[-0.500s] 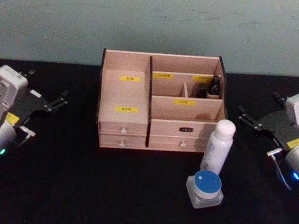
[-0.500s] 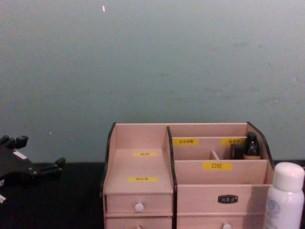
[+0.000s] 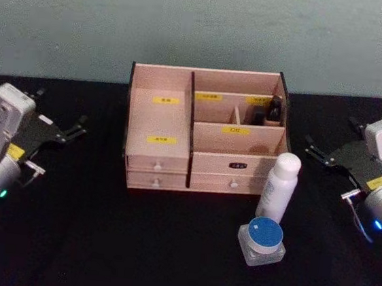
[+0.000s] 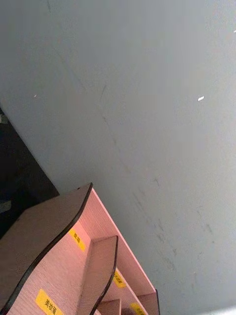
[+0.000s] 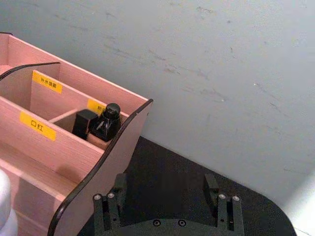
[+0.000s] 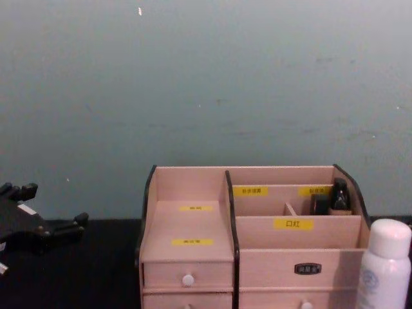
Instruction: Pick up the facial cleanser and watermelon frost from the table and place them into the tiered storage box.
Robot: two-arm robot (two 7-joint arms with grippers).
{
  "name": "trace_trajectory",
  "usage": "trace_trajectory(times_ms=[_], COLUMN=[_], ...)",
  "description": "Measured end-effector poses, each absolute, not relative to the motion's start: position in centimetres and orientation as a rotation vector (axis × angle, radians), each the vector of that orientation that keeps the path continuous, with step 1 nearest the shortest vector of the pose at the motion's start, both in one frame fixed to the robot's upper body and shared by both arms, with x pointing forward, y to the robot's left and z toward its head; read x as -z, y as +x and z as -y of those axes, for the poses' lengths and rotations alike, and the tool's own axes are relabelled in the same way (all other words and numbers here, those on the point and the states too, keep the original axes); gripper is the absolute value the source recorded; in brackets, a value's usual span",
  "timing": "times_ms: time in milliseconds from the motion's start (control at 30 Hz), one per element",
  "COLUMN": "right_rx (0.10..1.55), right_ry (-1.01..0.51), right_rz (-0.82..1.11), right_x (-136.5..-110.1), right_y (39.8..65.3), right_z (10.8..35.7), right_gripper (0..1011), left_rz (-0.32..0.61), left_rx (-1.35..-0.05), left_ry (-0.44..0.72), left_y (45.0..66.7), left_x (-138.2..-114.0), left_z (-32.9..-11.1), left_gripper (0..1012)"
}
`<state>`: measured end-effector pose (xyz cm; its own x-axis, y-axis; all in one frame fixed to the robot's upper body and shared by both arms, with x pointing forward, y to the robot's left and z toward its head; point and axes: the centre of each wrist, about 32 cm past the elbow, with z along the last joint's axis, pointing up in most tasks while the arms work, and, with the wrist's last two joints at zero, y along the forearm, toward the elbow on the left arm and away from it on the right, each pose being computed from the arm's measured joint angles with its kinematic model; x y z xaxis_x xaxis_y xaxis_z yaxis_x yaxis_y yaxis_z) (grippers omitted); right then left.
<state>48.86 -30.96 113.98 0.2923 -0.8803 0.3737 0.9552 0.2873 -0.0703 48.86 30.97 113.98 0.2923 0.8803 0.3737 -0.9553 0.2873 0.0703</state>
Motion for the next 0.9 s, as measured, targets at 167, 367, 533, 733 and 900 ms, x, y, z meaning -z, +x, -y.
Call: trace_trajectory(times_ms=[167,367,533,733,900], right_rx=[1.248,1.248,1.248,1.248,1.248], right_ry=[-0.305,-0.304,-0.305,-0.304,-0.304], right_rz=[0.285,0.285,0.285,0.285,0.285], right_x=[-113.97,-113.97,-113.98,-113.98,-113.98], right_y=[48.86,48.86,48.86,48.86,48.86], right_z=[30.96,30.96,30.97,30.96,30.97], right_gripper=[1000,1000,1000,1000,1000], left_rz=[0.285,0.285,0.285,0.285,0.285], left_rx=[-1.248,-1.248,-1.248,-1.248,-1.248], left_ry=[0.304,0.304,0.304,0.304,0.304], left_y=[48.86,48.86,48.86,48.86,48.86], left_x=[-113.98,-113.98,-113.98,-113.98,-113.98], left_z=[-30.97,-30.97,-30.97,-30.97,-30.97], left_gripper=[1001,1001,1001,1001,1001])
